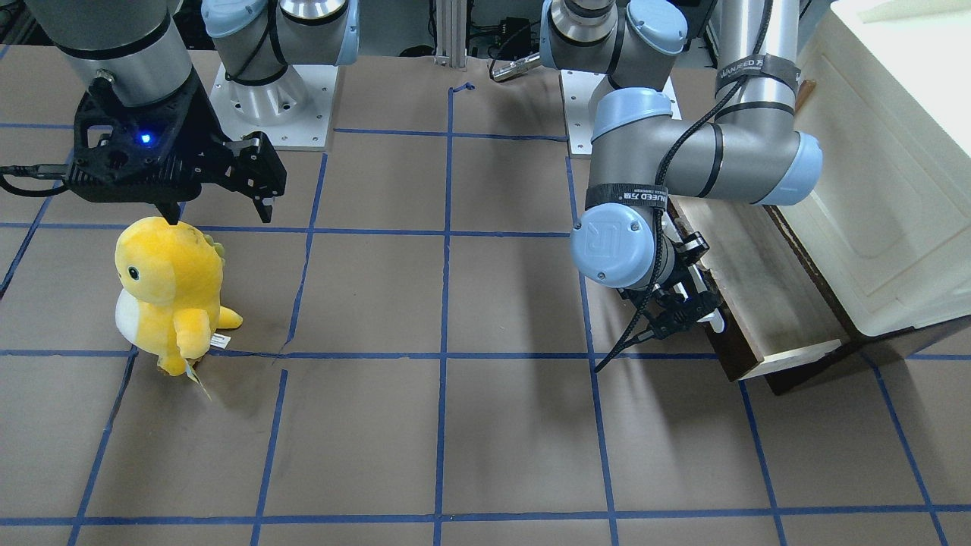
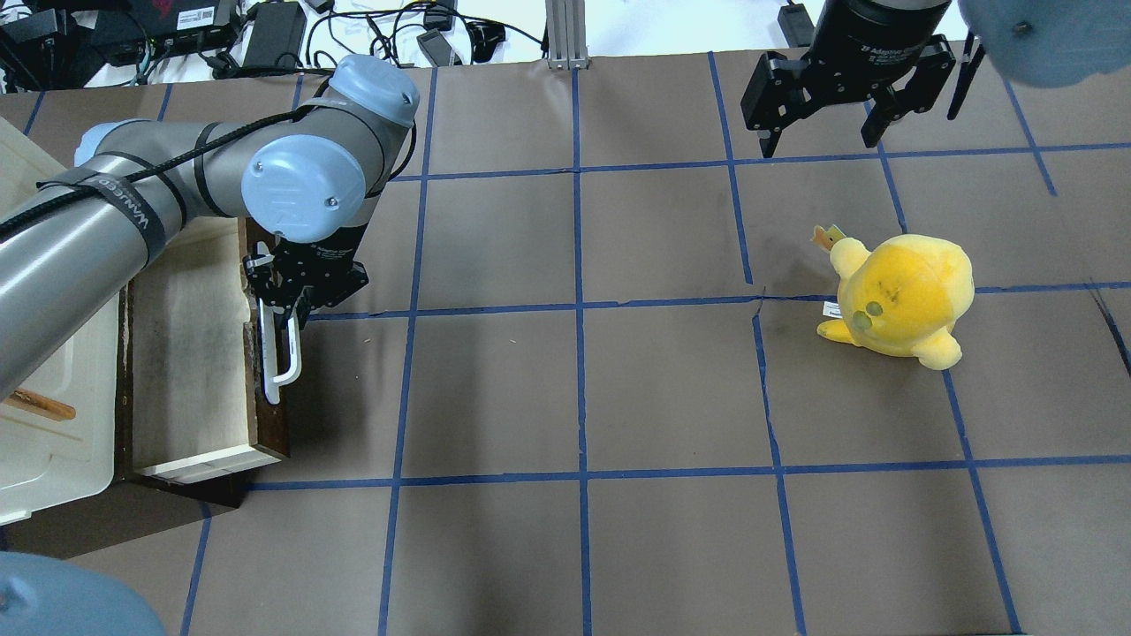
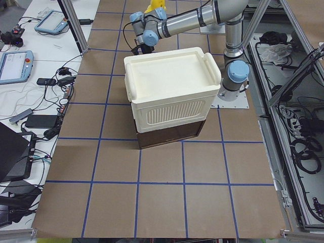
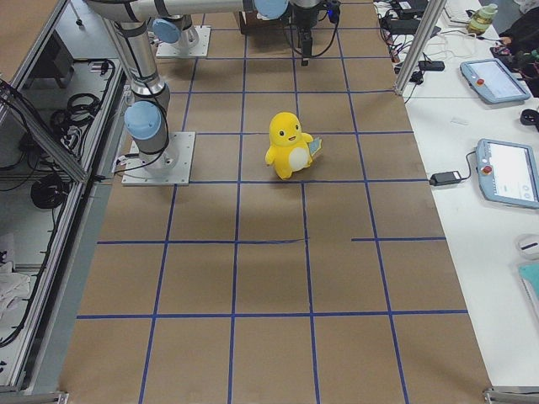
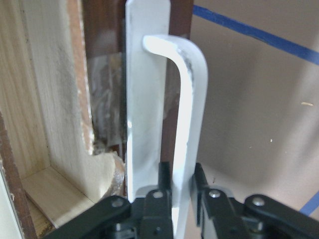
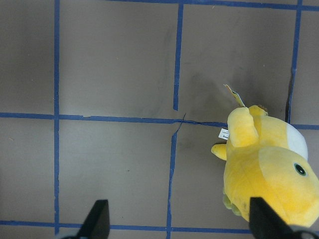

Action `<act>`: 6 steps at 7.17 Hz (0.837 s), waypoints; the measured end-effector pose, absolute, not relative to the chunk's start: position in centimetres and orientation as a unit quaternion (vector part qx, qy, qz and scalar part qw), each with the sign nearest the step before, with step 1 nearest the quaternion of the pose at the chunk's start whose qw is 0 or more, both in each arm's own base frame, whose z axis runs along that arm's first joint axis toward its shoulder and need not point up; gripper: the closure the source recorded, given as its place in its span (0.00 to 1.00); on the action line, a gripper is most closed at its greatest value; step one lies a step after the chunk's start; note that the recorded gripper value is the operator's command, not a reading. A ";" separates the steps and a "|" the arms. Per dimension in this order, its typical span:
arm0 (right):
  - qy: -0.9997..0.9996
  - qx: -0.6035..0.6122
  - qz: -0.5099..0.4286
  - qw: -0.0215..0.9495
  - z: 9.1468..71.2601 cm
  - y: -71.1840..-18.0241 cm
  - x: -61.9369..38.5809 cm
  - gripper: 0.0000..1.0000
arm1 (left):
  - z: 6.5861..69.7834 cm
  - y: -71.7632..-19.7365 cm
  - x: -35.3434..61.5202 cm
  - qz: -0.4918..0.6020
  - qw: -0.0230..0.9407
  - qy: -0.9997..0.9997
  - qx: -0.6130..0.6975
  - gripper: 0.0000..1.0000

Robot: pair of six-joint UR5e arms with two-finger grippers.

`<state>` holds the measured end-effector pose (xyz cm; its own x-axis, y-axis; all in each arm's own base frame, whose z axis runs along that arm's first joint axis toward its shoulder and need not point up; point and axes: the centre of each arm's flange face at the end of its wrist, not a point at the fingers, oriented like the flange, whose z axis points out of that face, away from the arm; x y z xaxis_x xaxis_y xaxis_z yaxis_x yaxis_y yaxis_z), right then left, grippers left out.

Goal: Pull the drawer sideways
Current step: 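Keep pulling the drawer outward with the left gripper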

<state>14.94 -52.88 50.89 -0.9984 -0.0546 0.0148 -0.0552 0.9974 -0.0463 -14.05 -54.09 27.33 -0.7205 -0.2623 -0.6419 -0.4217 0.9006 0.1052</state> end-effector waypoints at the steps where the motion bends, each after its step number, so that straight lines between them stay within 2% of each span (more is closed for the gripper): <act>1: -0.999 0.027 0.023 0.007 50.9 -52.9 14.9 0.00 | 27.4 -54.1 -14.3 0.123 0.321 0.920 -0.187 0.78; 2: -0.999 0.027 0.023 0.007 50.9 -52.9 14.9 0.00 | 27.5 -54.2 -14.4 0.123 0.318 0.921 -0.188 0.77; 4: -0.999 0.027 0.023 0.007 50.9 -52.9 14.9 0.00 | 27.6 -54.2 -14.6 0.122 0.315 0.922 -0.189 0.65; 5: -0.999 0.027 0.023 0.007 50.9 -52.9 14.9 0.00 | 27.6 -54.2 -14.6 0.124 0.314 0.922 -0.190 0.48; 6: -0.999 0.027 0.023 0.007 50.9 -52.9 14.9 0.00 | 27.6 -54.2 -14.7 0.125 0.312 0.923 -0.190 0.17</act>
